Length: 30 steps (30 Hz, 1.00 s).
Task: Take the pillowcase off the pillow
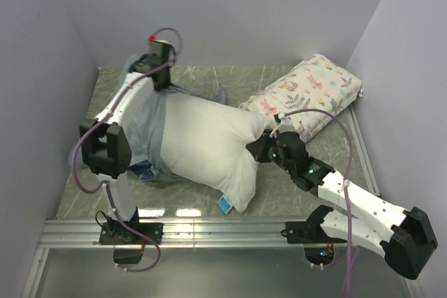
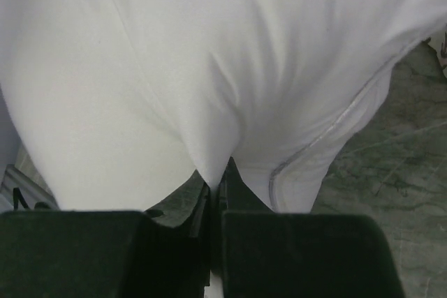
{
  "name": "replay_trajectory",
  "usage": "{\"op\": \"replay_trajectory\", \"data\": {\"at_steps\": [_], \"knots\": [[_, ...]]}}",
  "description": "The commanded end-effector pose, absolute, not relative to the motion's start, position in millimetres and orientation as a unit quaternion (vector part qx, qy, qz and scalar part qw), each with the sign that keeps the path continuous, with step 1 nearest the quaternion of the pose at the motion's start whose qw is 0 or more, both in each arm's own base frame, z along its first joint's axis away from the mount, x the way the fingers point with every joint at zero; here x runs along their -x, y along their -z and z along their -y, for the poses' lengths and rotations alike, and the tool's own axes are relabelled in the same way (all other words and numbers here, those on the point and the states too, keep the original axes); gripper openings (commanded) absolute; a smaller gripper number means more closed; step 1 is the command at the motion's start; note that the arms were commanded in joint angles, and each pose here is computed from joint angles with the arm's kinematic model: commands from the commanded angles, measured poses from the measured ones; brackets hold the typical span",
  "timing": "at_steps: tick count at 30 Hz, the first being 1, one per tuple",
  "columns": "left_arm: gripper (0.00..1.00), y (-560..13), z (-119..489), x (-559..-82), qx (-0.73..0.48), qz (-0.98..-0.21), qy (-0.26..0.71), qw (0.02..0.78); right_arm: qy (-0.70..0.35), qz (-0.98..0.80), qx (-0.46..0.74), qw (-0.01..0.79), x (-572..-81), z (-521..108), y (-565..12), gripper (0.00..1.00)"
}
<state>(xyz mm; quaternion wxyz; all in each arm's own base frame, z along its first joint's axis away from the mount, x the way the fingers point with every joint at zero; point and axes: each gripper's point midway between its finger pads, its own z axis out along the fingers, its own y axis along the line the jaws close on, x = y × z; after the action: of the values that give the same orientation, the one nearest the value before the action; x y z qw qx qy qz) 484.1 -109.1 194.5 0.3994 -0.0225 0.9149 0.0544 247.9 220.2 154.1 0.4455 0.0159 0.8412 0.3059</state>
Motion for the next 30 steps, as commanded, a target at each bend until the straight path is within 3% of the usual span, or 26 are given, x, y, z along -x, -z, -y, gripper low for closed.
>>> {"op": "replay_trajectory", "data": {"at_steps": [1, 11, 16, 20, 23, 24, 26, 27, 30], "knots": [[0.0, -229.1, -31.0, -507.5, 0.216, -0.859, -0.128, 0.446, -0.238, -0.865, -0.015, 0.443, -237.8, -188.4, -153.7, 0.0], [0.0, -235.6, -111.5, -496.6, 0.326, -0.813, -0.113, 0.468, -0.15, -0.794, -0.063, 0.585, -260.2, -116.5, -315.8, 0.0], [0.0, -243.2, -98.6, -510.5, 0.312, -0.821, -0.07, 0.473, -0.115, -0.78, -0.083, 0.61, -261.3, -86.0, -343.4, 0.0], [0.04, -271.8, -55.9, -530.7, 0.248, -0.819, 0.007, 0.518, -0.156, -0.802, -0.058, 0.574, -263.9, -112.1, -314.1, 0.0], [0.14, -292.8, -23.8, -536.7, 0.201, -0.819, 0.016, 0.537, -0.186, -0.818, -0.052, 0.542, -265.7, -130.5, -282.2, 0.0], [0.25, -303.8, -17.5, -538.2, 0.184, -0.817, 0.021, 0.545, -0.203, -0.823, -0.048, 0.528, -264.3, -138.8, -273.0, 0.0], [0.34, -304.5, 9.5, -537.9, 0.156, -0.827, 0.037, 0.538, -0.211, -0.829, -0.047, 0.515, -263.0, -145.0, -254.2, 0.0], [0.47, -309.7, 15.0, -537.6, 0.149, -0.826, 0.04, 0.541, -0.209, -0.829, -0.05, 0.517, -262.3, -143.5, -250.8, 0.0], [0.66, -313.4, 32.8, -528.5, 0.14, -0.828, 0.048, 0.541, -0.194, -0.831, -0.051, 0.519, -260.1, -135.9, -240.6, 0.0]]}}
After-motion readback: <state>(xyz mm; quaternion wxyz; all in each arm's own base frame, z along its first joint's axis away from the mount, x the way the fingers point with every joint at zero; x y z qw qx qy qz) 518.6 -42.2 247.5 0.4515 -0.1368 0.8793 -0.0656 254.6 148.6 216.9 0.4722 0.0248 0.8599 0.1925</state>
